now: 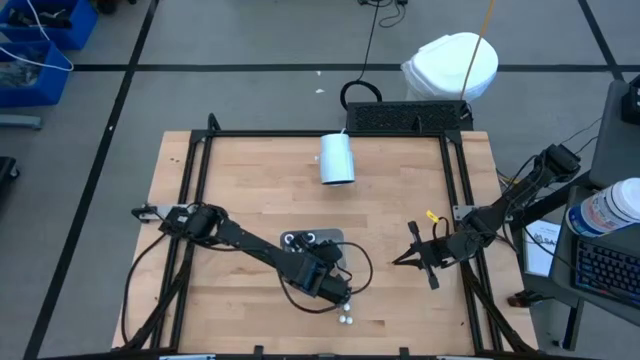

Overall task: Pick & Place food coloring
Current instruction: Put the orange food coloring bottle into the gray bin

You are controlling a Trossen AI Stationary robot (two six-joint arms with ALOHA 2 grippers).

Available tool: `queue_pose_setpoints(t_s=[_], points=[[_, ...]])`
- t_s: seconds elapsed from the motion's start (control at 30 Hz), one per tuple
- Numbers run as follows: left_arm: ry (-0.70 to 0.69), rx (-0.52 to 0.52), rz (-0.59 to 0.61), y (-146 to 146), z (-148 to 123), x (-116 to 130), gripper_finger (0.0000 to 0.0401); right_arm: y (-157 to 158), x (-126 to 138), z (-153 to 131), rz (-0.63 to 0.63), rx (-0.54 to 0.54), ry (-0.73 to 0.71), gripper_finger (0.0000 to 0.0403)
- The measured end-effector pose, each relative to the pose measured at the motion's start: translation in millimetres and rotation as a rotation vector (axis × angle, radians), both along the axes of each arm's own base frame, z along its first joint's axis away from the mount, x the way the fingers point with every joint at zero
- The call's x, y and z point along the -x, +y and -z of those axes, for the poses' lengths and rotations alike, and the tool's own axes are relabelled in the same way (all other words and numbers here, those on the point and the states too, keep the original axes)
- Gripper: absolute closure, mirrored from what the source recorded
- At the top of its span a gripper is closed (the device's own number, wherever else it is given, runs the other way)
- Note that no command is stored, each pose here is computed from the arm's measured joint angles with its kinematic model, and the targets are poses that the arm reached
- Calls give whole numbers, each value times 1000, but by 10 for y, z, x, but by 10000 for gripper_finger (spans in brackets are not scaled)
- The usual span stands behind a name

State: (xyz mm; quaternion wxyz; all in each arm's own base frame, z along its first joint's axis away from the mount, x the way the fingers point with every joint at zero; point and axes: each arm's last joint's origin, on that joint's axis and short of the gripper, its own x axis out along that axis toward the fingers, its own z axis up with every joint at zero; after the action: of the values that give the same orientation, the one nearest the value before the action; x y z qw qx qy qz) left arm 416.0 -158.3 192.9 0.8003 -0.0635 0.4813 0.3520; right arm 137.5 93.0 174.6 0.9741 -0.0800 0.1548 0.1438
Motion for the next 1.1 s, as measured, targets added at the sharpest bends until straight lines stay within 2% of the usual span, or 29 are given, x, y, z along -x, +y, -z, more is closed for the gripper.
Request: queue_pose_setpoints(t_s=[0.7,0.97,1.1], points=[[0,-5,-46,9,14,32,336,-1,1,4,1,-2,4,403],[36,3,-89,58,273,108,336,-1,2,5,1,-2,4,403],[17,32,-51,50,347,74,336,-1,2,5,1,-1,4,403]])
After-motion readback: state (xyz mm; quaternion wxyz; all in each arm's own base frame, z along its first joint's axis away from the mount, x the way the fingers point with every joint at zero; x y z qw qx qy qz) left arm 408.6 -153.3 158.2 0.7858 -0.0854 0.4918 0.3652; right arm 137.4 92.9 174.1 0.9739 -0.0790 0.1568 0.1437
